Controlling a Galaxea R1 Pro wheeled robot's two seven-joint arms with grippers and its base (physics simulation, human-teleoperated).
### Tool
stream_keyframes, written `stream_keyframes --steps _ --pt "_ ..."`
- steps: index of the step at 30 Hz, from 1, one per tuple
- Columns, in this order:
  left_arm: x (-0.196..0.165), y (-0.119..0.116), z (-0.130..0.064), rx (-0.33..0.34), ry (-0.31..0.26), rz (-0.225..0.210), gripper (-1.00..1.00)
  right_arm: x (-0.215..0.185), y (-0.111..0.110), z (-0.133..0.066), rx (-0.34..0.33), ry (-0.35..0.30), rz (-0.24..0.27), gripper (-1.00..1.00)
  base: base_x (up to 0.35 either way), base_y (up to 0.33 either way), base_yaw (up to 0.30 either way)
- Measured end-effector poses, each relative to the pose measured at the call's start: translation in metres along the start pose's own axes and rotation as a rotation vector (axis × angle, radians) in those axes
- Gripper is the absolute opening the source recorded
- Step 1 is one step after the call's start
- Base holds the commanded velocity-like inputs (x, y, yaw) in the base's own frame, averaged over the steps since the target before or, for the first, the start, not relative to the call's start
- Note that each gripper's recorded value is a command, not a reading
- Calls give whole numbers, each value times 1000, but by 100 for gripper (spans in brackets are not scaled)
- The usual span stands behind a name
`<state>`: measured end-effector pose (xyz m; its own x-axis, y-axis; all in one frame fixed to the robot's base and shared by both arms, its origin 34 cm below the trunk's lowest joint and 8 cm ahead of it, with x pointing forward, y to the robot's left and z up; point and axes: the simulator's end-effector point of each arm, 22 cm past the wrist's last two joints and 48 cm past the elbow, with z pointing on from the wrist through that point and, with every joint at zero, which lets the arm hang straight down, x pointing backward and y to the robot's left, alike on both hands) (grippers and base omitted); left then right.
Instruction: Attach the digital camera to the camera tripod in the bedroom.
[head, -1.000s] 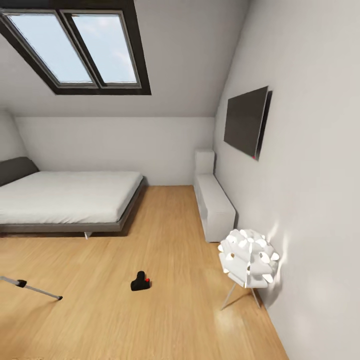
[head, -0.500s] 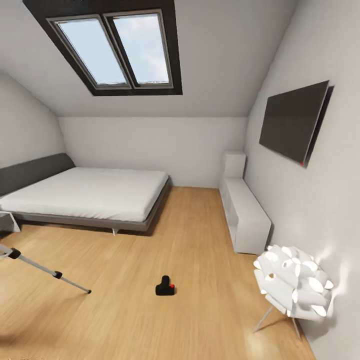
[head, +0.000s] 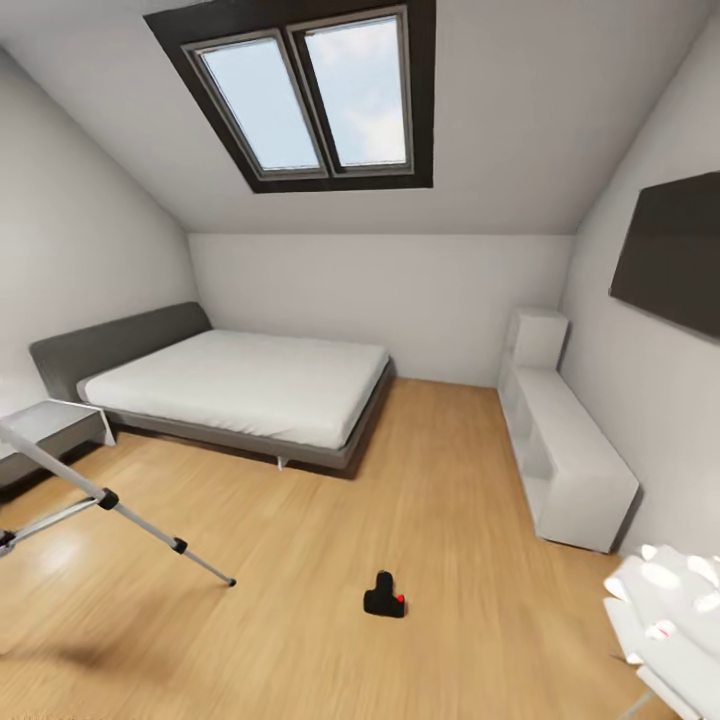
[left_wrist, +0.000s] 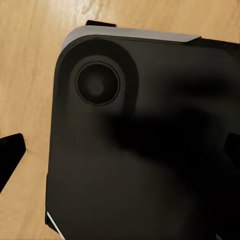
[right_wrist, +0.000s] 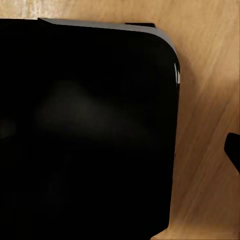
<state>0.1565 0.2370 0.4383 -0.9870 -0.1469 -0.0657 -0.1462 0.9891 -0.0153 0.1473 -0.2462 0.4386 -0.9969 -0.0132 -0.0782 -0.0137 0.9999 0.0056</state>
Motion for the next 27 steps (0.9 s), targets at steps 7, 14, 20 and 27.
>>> stream_keyframes --steps 7,14,20,27 --pt "1 -1 0 1 5 0 100 0 0 0 0 1 0 100 303 106 233" --pt "2 -1 0 2 8 2 100 0 -1 0 1 1 -1 100 321 16 51" --pt "2 -1 0 2 10 3 100 0 -2 0 2 1 -2 100 324 2 8" --pt "2 -1 0 2 10 4 100 0 -2 0 2 1 -2 100 325 0 1"
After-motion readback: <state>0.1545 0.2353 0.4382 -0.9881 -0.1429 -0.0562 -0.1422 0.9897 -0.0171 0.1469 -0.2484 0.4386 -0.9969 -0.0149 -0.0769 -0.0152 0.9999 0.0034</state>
